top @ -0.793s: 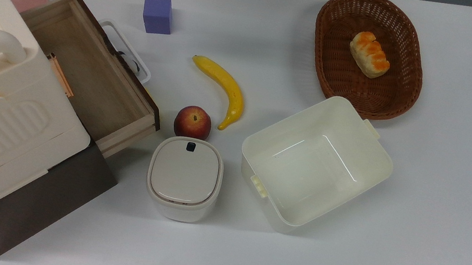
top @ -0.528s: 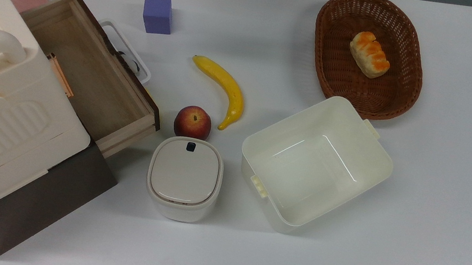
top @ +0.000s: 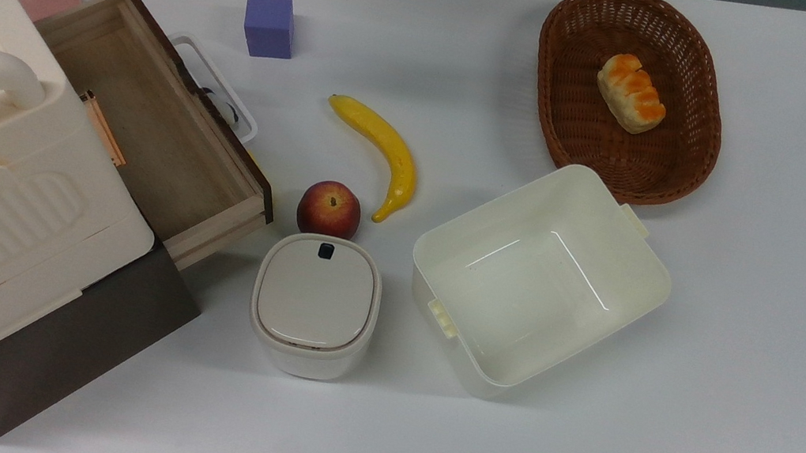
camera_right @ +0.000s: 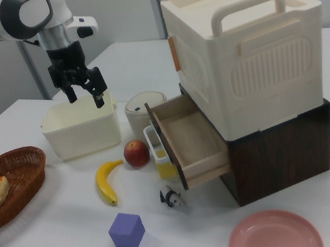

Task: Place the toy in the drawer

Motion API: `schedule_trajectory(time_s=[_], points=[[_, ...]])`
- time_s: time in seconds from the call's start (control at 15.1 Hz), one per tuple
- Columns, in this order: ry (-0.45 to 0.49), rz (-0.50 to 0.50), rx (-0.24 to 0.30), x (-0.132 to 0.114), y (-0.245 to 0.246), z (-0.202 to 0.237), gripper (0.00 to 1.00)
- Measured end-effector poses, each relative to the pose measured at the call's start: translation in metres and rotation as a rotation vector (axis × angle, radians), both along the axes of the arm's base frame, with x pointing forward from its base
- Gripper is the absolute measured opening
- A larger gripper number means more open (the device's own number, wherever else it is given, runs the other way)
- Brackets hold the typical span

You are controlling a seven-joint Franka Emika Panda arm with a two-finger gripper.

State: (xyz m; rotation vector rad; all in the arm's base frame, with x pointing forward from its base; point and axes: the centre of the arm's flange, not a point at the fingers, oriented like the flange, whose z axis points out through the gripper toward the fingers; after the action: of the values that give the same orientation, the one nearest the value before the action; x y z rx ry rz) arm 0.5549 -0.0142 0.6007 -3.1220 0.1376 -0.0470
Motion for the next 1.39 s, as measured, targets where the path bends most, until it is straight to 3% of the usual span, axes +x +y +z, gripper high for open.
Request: schedule_trajectory(time_s=[0.26,0.53,0.79,1.06,1.39], points=[[0.018,0.001,0.002,-0.004,0.0,-0.008,1.0],[0.032,-0.017,0.018,-0.026,0.001,-0.013,1.0],[-0.031,-0.143,0.036,-0.057,-0.004,-0.016,1.0],[-0.065,-0.213,0.039,-0.053,-0.018,-0.037,1.0],[-0.103,-0.228,-0.074,-0.052,-0.023,-0.094,1.0]])
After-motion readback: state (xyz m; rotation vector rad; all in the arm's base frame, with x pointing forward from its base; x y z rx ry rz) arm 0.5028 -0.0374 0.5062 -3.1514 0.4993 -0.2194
